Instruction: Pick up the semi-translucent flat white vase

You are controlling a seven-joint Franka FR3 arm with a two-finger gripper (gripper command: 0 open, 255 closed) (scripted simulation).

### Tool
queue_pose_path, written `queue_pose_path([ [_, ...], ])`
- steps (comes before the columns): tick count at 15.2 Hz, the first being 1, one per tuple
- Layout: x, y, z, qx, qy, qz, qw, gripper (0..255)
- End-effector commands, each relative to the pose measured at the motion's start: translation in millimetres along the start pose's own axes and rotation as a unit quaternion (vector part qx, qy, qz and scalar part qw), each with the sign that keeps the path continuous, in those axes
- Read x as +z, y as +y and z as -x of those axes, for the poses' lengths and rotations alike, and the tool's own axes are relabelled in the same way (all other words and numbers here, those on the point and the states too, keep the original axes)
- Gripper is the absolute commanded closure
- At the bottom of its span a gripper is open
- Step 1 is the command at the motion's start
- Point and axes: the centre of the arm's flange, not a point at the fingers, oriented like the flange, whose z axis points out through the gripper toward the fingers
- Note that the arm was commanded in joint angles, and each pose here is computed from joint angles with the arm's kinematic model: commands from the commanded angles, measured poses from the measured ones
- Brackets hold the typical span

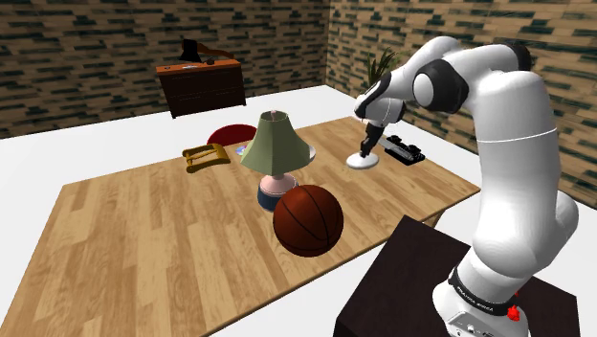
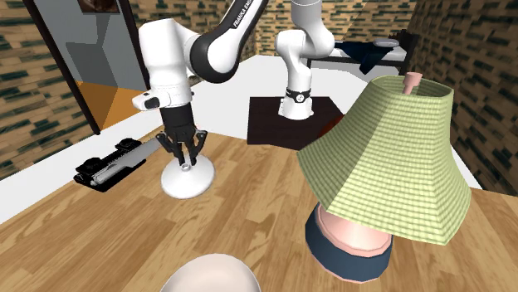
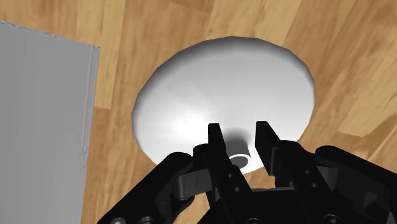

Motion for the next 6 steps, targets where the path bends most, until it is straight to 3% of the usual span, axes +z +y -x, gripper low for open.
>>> queue_pose_path([
  [1,-10.2,-0.8,-2.3,0.0,0.0,0.0,1.0,255],
  [6,-26.7,-1.6,-4.7,0.0,0.0,0.0,1.0,255],
])
